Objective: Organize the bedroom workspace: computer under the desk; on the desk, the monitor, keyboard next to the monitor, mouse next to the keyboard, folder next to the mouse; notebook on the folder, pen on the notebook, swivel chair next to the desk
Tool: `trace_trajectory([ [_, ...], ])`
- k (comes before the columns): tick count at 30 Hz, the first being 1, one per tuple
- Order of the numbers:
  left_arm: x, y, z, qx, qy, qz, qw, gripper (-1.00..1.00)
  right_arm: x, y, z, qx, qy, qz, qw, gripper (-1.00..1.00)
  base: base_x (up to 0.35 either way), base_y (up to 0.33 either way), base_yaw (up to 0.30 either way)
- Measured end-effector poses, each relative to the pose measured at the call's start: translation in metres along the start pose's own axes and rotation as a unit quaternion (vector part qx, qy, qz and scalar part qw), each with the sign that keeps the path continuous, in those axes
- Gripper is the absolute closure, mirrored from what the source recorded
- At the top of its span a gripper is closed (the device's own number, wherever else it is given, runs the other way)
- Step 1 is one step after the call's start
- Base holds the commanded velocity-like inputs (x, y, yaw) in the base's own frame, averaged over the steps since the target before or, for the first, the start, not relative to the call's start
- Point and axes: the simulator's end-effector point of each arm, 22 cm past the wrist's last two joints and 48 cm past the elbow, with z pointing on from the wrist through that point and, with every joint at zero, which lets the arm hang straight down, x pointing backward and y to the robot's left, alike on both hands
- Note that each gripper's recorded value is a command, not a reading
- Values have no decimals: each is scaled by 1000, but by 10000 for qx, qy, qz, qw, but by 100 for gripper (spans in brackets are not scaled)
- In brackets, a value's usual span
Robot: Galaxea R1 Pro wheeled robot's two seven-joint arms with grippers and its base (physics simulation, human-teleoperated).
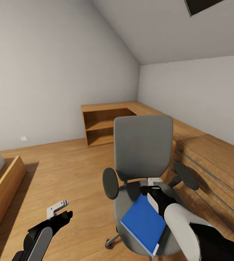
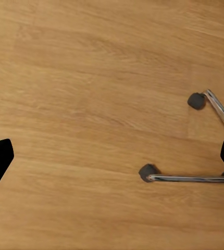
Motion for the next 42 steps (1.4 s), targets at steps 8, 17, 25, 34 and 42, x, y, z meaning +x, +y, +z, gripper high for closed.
trace_trajectory([
  [8, 11, 4, 11, 1, -3, -2, 10000, -100, 13, 1, 10, -3, 1, -5, 10000, -100, 0, 0, 0],
  [17, 17, 6, 17, 7, -1, -6, 10000, -100, 20, 2, 14, -7, -4, -5, 10000, -100, 0, 0, 0],
  [25, 23, 8, 22, -1, -1, -6, 10000, -100, 26, 3, 19, -2, -17, -26, 10000, -100, 0, 0, 0],
  [34, 25, 9, 24, 3, 0, -8, 10000, -100, 26, 3, 20, 3, -30, -64, 10000, -100, 0, 0, 0],
  [42, 25, 8, 24, 3, 4, -9, 10000, -100, 27, 3, 20, 2, -28, -59, 10000, -100, 0, 0, 0],
])
